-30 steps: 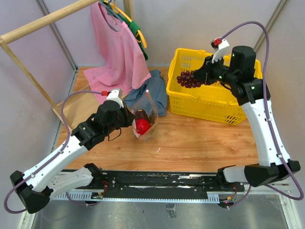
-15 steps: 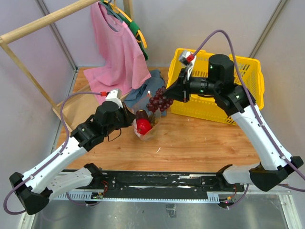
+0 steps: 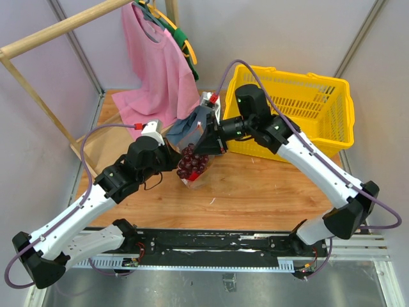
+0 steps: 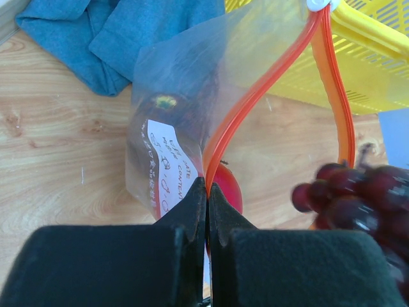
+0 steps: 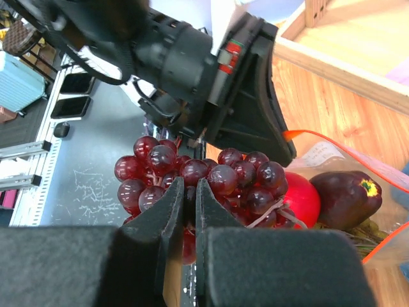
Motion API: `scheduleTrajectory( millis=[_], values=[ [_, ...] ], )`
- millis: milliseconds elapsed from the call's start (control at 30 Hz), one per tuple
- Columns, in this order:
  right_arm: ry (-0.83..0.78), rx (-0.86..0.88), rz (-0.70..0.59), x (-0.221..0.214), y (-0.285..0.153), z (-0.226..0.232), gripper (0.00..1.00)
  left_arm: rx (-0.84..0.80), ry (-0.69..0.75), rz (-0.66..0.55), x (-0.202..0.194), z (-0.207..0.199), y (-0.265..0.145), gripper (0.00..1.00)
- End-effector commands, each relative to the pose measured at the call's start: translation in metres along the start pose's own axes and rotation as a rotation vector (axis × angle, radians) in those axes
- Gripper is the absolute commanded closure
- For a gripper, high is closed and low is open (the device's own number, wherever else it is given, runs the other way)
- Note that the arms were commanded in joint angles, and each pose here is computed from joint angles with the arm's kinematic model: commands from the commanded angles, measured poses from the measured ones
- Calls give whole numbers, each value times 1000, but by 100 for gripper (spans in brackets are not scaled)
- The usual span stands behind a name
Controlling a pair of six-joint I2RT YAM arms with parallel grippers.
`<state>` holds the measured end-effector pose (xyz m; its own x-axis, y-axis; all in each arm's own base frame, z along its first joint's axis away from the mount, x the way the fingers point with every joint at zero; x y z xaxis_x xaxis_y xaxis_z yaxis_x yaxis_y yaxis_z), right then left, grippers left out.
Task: Place the food in the zip-top bag and seal the zipper
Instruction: Place the fake fruit in the zipper food storage bag.
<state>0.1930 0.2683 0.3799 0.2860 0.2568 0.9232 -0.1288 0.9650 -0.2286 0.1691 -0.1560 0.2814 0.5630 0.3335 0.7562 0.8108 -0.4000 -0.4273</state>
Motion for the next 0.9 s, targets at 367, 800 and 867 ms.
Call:
scheduleTrajectory(
  millis=[367, 800, 867],
  values=[
    [-152, -298, 235, -29, 13, -65, 94, -36, -16, -30, 4, -1, -3, 100],
    [-210, -453, 181, -13, 4, -70, 48, -32, -9, -20, 3, -2, 0, 100],
    [-204, -482, 167, -10, -2, -65, 46, -30, -10, -20, 3, -2, 1, 100]
  ],
)
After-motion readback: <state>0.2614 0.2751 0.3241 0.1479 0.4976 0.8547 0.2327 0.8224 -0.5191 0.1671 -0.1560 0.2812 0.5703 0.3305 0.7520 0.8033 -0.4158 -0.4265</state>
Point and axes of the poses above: each gripper's point midway between its finger pads, its own y axis out along the fingers, its own z axis along the line the jaws close on, x = y × z, the point moved 9 cm from there along -y, back along the fingers, and after that the axes turned 2 degrees about -y, right-handed, at the moved point
